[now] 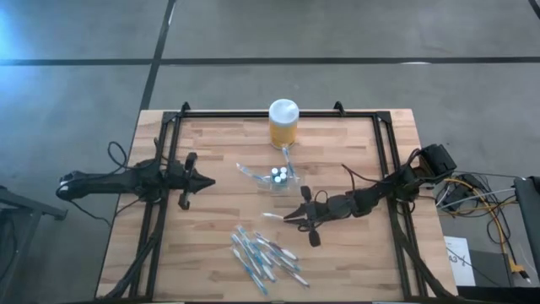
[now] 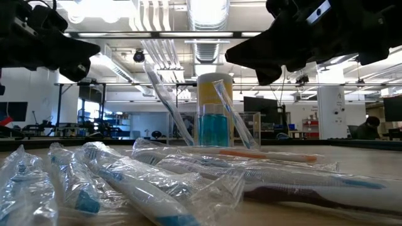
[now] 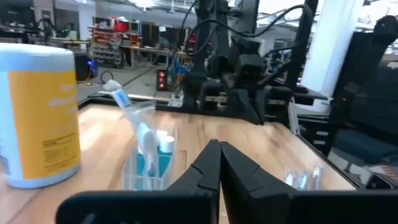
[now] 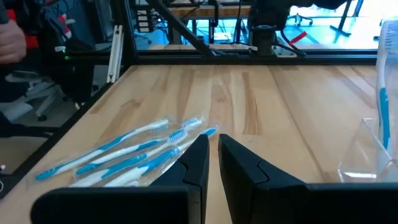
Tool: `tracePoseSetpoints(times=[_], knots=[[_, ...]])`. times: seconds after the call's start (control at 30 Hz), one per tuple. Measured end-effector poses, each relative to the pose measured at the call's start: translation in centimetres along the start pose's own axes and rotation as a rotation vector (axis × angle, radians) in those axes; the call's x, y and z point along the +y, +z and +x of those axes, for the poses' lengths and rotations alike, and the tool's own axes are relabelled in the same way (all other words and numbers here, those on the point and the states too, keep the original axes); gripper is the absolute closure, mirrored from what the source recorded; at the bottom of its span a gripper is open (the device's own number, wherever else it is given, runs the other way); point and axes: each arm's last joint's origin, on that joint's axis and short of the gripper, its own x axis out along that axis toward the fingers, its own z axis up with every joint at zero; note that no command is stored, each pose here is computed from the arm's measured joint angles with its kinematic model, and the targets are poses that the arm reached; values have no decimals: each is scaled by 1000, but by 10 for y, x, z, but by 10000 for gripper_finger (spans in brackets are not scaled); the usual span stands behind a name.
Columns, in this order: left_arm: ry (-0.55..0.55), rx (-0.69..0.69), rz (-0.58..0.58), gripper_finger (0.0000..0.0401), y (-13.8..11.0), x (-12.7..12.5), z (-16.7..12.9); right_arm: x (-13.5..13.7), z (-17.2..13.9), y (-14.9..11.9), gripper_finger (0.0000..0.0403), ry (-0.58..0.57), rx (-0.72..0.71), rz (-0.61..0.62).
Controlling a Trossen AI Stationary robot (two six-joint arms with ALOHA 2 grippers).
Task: Pick & Place toothbrushing station
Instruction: Put the orange toothbrush into the transparent organizer
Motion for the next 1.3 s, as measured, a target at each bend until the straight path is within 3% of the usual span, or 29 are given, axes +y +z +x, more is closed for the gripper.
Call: tracePoseSetpoints(times=[0.3,0.53,0.97,1.2,1.3], knots=[[39,48,17,396,-5,2,0,2,-1,-3,369,-1,39,106],[57,84,25,398,-9,2,-1,11,10,-2,369,-25,263,87],[68,111,28,395,-11,3,-1,35,20,39,369,-128,597,93],[68,112,28,383,-12,3,-1,43,22,59,369,-142,599,137],[65,113,28,382,-12,3,-1,39,19,60,369,-240,621,140]])
